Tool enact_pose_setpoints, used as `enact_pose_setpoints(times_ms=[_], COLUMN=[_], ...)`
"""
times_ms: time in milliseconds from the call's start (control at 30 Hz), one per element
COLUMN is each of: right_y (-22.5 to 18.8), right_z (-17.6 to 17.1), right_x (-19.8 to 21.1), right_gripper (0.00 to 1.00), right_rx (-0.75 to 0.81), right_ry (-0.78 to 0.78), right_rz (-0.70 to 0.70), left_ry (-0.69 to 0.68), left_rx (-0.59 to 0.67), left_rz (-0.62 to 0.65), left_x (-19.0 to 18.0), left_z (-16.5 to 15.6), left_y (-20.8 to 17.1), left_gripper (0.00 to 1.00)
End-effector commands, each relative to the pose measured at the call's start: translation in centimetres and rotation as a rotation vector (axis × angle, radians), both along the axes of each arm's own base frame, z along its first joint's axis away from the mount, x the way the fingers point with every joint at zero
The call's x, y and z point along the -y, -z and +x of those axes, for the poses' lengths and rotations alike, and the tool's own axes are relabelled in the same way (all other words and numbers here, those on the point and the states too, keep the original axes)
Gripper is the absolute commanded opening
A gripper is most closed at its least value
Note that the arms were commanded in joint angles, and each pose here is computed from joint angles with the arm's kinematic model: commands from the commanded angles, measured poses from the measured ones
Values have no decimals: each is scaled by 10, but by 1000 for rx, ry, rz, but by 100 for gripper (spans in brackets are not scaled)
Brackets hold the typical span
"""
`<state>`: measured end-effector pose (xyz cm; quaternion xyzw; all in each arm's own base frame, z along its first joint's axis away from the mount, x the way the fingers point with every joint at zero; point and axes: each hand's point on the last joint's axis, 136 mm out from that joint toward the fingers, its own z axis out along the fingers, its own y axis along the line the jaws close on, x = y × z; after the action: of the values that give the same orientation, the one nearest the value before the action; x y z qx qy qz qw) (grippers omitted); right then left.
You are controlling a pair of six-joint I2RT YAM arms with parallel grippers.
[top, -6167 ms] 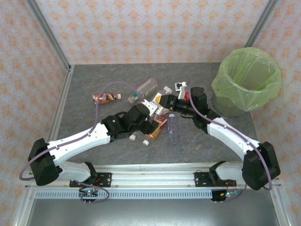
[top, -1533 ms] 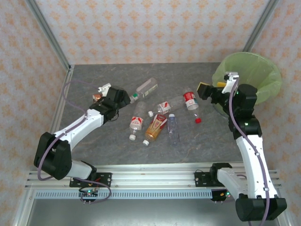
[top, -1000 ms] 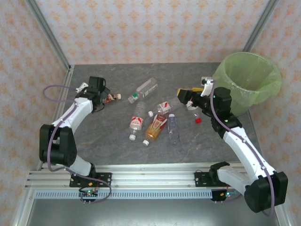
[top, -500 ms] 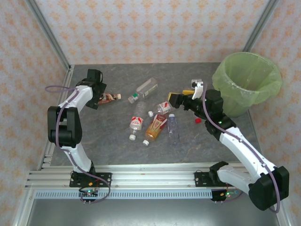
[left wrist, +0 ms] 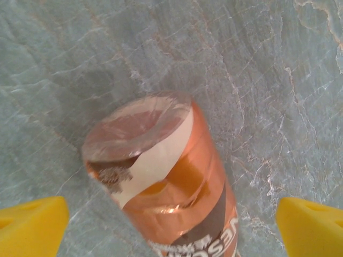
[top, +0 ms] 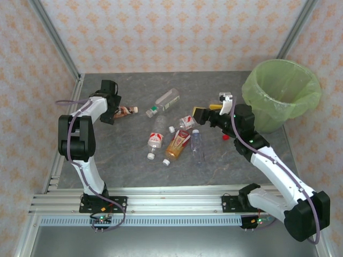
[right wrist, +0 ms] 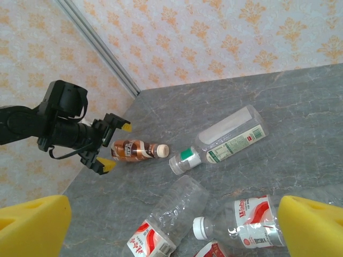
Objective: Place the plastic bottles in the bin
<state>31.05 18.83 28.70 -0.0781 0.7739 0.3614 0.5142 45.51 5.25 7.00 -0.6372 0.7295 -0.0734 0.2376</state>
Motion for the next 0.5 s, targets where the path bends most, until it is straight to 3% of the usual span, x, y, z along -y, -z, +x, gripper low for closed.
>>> enact_pose_setpoints(times_ms=[0,467], right_y=[-4,-9], right_z=[-5,-6], right_x=[3,6], right_gripper=[99,99], right_rx=[26,35], right_ry=[10,21], right_rz=[4,13], left_ry=[30,106], left_rx=[69,24], left_rz=[58,22], left_x=[-12,-5], left_z=[15,32], left_y=[-5,33], left_gripper=[96,90])
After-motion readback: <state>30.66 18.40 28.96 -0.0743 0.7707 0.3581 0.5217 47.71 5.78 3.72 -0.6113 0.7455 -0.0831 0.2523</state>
